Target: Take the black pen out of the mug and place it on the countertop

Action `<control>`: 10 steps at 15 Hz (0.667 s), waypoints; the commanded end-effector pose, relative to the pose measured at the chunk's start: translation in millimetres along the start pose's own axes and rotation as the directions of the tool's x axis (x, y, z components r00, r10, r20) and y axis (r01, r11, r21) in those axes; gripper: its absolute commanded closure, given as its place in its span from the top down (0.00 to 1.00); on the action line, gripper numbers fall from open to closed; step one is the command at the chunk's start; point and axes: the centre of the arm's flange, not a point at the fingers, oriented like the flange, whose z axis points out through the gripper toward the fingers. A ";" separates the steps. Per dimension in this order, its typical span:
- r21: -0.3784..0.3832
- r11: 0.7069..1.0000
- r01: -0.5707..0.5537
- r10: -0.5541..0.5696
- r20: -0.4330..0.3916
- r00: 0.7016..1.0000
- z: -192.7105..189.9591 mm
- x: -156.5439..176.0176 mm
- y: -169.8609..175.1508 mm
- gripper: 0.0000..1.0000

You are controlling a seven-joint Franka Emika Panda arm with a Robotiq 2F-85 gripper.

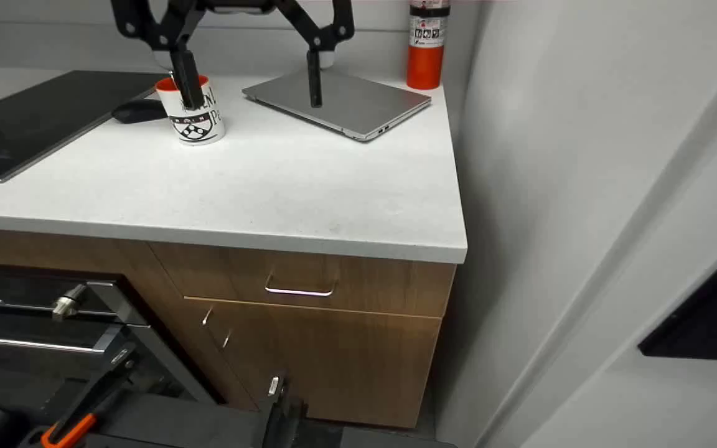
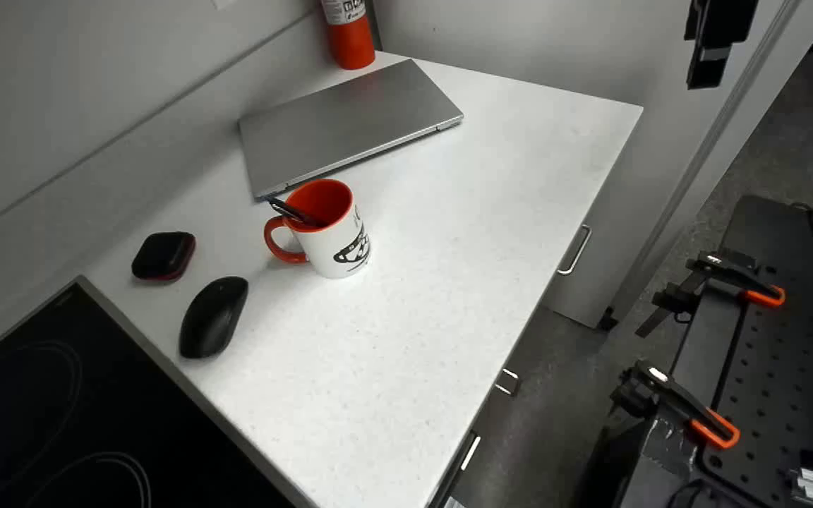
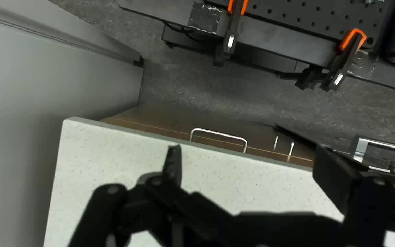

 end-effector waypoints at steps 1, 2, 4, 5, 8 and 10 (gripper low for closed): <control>0.000 1.000 0.000 0.000 0.000 1.000 0.1 0.0 0.0 1.00; 0.000 1.000 0.000 0.000 0.000 1.000 0.1 0.0 0.0 1.00; 0.000 1.000 0.000 0.000 0.000 1.000 0.1 0.0 0.0 1.00; -0.007 1.000 -0.003 0.002 -0.031 1.000 -3.0 5.1 -4.0 1.00; -0.008 0.999 0.044 -0.044 -0.189 0.981 -22.0 39.3 -32.4 1.00; -0.033 0.996 0.077 -0.084 -0.306 0.948 -40.0 68.4 -58.8 1.00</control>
